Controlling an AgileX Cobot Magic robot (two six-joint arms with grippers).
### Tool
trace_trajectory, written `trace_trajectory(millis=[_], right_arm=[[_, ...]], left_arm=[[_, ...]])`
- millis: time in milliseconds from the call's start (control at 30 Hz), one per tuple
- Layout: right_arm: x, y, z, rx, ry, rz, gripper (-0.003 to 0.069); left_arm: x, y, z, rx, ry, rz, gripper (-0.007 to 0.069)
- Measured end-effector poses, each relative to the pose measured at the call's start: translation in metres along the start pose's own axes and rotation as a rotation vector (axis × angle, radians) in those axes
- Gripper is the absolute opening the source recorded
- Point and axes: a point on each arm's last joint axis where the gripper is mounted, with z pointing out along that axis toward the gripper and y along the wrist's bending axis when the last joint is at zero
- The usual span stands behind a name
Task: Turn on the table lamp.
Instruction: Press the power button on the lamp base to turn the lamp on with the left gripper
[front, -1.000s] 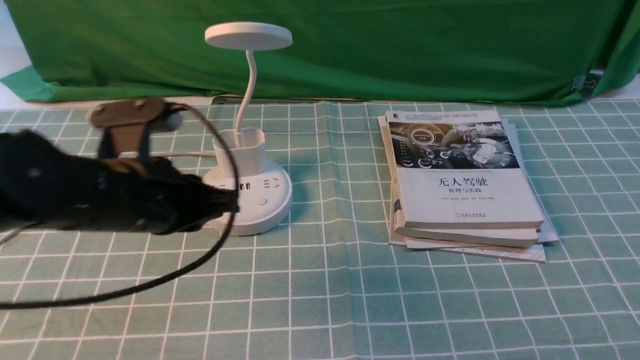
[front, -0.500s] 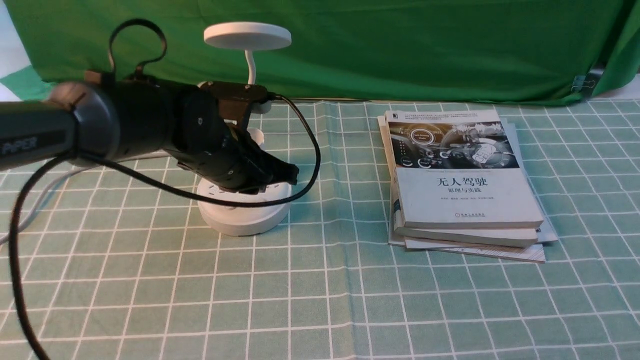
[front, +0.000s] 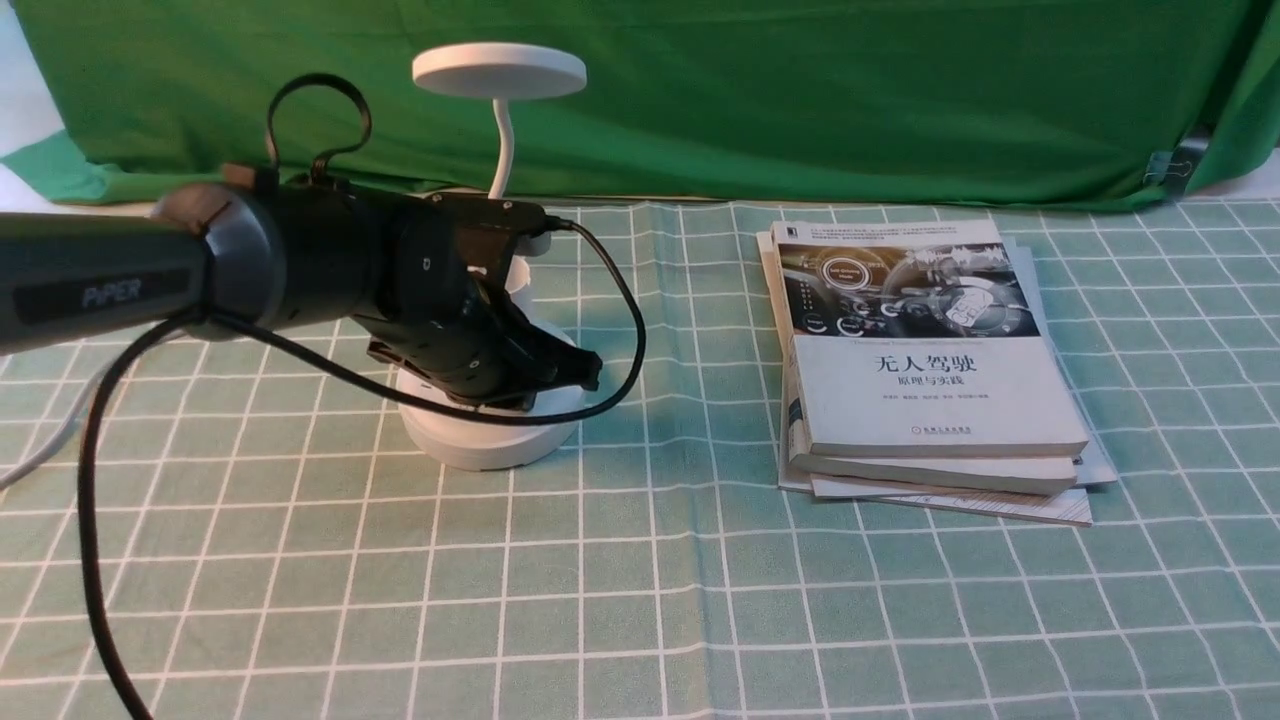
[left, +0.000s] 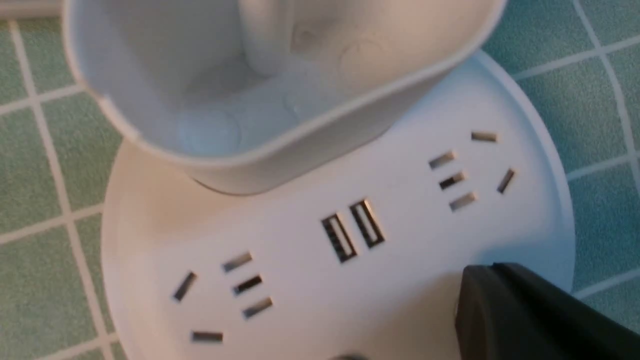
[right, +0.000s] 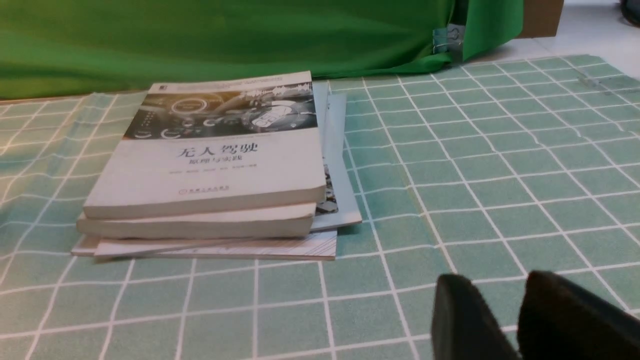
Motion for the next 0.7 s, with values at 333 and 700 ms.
trace_trajectory(millis=[333, 700], right_arm=[[0.0, 0.0, 0.0, 0.0, 0.0, 0.0, 0.0238], [0.0, 0.0, 0.0, 0.0, -0.001, 0.0, 0.0238]], left_arm=[[-0.005, -0.001, -0.006, 0.002, -0.001, -0.006, 0.0002], [0.041, -0.012, -0.095, 0.124, -0.03, -0.128, 0.0002]])
